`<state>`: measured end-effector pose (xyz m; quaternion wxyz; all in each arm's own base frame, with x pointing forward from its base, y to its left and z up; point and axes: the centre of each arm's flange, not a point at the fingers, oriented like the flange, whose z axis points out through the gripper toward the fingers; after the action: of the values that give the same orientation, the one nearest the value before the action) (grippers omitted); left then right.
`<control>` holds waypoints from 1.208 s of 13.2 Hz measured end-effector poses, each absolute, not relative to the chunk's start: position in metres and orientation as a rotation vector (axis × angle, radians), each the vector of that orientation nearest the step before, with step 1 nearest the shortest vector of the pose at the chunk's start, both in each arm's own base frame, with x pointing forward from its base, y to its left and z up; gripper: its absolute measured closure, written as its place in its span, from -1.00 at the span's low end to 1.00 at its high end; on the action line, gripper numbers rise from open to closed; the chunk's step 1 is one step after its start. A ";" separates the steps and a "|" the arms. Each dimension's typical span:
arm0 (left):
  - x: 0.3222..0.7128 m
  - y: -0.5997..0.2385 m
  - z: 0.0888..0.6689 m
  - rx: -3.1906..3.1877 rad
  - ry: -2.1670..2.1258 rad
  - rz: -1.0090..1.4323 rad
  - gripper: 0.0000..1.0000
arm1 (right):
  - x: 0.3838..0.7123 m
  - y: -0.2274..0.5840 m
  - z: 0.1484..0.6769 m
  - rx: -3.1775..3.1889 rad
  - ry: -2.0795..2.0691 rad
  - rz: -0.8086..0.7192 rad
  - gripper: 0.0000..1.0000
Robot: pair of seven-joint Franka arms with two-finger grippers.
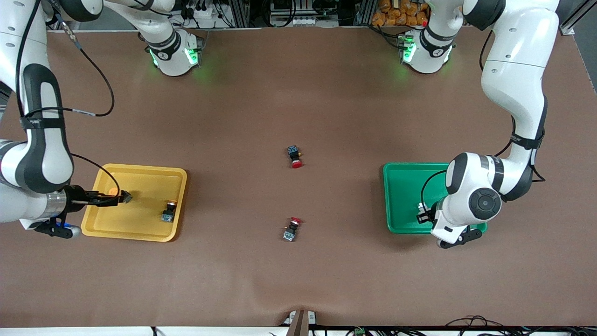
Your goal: Place green and yellow buttons in trays
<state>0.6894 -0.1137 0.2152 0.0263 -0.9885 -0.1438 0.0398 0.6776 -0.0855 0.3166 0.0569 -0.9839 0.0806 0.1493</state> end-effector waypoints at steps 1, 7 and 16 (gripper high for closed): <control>0.691 -0.113 0.219 -3.056 -0.445 0.113 -0.48 | 0.679 -0.079 0.318 -3.012 0.218 0.437 -1.00; 0.711 -0.082 0.292 -3.079 -0.398 -0.033 -1.00 | 0.634 -0.065 0.310 -3.096 0.117 0.139 -1.00; 0.664 -0.013 0.481 -3.032 -0.418 -0.011 -1.00 | 0.578 -0.055 0.484 -3.094 0.060 0.013 -1.00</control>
<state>0.6641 -0.0128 0.4808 0.0403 -0.9898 -0.1364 -0.0037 0.5777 -0.0548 0.4843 0.0236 -0.9995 0.0195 0.0041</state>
